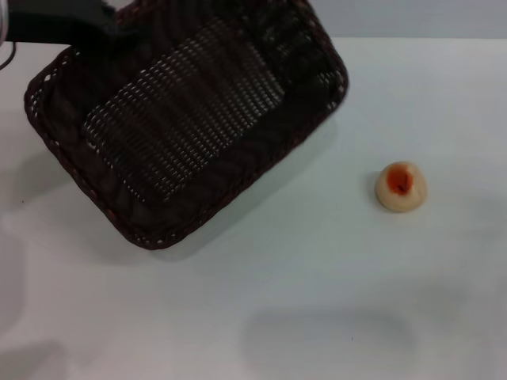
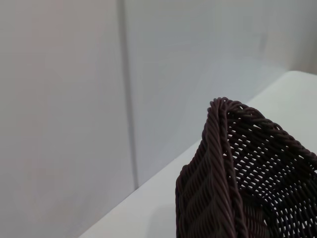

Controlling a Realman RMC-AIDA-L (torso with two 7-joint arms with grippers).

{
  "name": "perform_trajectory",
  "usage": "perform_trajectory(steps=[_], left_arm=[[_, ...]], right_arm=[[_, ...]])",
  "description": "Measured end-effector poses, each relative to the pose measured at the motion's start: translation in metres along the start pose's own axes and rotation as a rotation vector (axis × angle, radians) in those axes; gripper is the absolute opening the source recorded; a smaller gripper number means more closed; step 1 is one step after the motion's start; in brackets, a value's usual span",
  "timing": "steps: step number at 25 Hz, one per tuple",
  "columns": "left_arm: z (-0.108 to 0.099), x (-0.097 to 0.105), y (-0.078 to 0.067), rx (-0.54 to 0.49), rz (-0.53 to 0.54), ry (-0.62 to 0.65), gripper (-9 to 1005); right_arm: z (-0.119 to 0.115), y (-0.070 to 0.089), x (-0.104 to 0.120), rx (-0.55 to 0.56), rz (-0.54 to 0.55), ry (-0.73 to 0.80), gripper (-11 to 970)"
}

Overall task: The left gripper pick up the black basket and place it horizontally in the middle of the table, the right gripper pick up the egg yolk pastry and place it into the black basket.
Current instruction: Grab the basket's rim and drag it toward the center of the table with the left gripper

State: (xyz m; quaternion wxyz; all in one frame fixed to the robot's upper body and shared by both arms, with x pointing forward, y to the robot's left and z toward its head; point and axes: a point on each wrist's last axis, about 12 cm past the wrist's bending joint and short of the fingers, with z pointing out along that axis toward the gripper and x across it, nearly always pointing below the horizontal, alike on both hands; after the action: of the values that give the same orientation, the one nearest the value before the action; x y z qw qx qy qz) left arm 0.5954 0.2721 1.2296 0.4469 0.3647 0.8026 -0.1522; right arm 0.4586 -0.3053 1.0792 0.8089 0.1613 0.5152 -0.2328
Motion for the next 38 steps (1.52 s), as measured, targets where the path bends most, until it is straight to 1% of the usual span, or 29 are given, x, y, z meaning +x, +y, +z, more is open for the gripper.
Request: perform_trajectory(steps=[7, 8, 9, 10, 17, 23, 27, 31, 34, 38], left_arm=[[0.001, -0.011, -0.014, 0.129, 0.207, -0.036, 207], [0.002, -0.013, -0.016, 0.151, 0.241, -0.038, 208], [0.003, -0.016, -0.021, 0.19, 0.3, -0.039, 209], [0.003, -0.016, -0.021, 0.19, 0.3, -0.039, 210], [0.012, -0.029, -0.035, 0.291, 0.462, -0.037, 217], [0.027, -0.044, -0.049, 0.356, 0.605, -0.029, 222], [0.036, -0.053, -0.054, 0.376, 0.663, -0.026, 226], [0.044, -0.057, -0.06, 0.4, 0.694, -0.022, 230], [0.048, -0.06, -0.064, 0.395, 0.707, -0.02, 233], [0.049, -0.06, -0.064, 0.394, 0.695, -0.011, 237]], right_arm=[[-0.004, -0.003, -0.001, 0.011, -0.004, 0.001, 718], [-0.004, -0.003, -0.001, 0.011, -0.004, 0.001, 718], [-0.005, -0.004, -0.001, 0.012, -0.003, 0.002, 718], [-0.005, -0.004, -0.001, 0.014, -0.002, 0.002, 718], [-0.009, -0.007, -0.002, 0.023, -0.003, 0.001, 718], [-0.012, -0.011, -0.002, 0.034, -0.007, 0.008, 718], [-0.013, -0.012, -0.003, 0.04, -0.008, 0.003, 718], [-0.014, -0.014, -0.003, 0.044, -0.01, 0.004, 718], [-0.015, -0.014, -0.003, 0.044, -0.011, 0.004, 718], [-0.015, -0.015, -0.003, 0.046, -0.012, 0.002, 718]])
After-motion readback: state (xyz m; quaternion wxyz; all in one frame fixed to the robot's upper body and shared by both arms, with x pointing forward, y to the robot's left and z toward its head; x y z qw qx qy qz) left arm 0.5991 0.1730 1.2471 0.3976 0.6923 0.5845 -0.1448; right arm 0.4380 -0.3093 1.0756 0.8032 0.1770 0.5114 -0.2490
